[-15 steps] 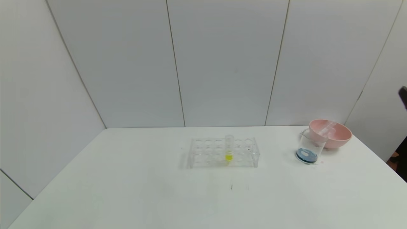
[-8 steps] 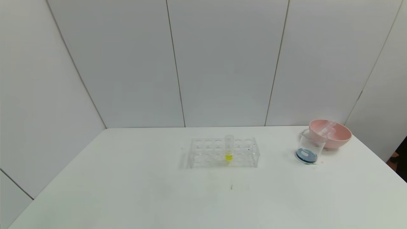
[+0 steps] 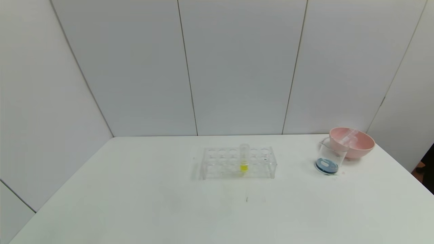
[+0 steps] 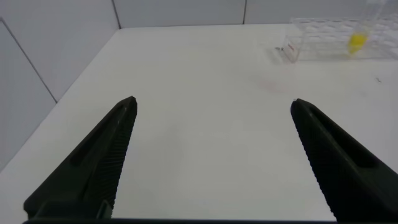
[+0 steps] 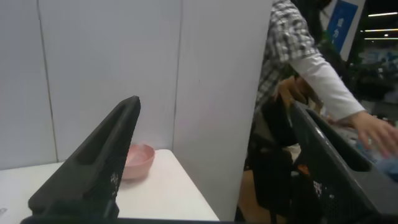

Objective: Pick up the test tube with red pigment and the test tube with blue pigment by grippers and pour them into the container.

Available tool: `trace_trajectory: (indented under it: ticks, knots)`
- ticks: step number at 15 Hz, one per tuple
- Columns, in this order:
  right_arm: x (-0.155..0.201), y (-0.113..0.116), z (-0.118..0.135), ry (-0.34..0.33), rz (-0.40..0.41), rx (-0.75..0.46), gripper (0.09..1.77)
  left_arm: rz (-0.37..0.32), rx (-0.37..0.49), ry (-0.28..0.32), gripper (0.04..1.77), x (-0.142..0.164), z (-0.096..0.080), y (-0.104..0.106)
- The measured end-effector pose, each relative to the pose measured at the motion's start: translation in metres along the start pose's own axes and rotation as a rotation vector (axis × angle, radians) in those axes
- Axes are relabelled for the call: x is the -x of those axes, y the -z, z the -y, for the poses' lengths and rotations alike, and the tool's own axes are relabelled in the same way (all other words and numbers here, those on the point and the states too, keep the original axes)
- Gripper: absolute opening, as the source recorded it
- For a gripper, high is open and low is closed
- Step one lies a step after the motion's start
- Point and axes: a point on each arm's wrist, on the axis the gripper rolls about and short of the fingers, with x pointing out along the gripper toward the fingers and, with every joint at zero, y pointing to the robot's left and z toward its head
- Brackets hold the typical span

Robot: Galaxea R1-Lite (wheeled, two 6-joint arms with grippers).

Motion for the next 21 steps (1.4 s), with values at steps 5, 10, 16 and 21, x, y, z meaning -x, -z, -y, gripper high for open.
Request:
trace_trajectory:
  ticks: [5,10,16,21]
  knots:
    - [0.02,0.012,0.001,-0.007,-0.015,0.013,1.7,0.0,0.0,0.0,1.76,0.0,0.0,0.0]
    - [0.045,0.059,-0.007,-0.216,0.026,-0.142,1.7,0.0,0.0,0.0,1.76,0.0,0.0,0.0]
    - [0.061,0.138,-0.026,-0.454,-0.418,-0.134,1.7,0.0,0.0,0.0,1.76,0.0,0.0,0.0]
    - [0.061,0.14,-0.027,-0.465,-0.425,-0.142,1.71,0.0,0.0,0.0,1.76,0.0,0.0,0.0]
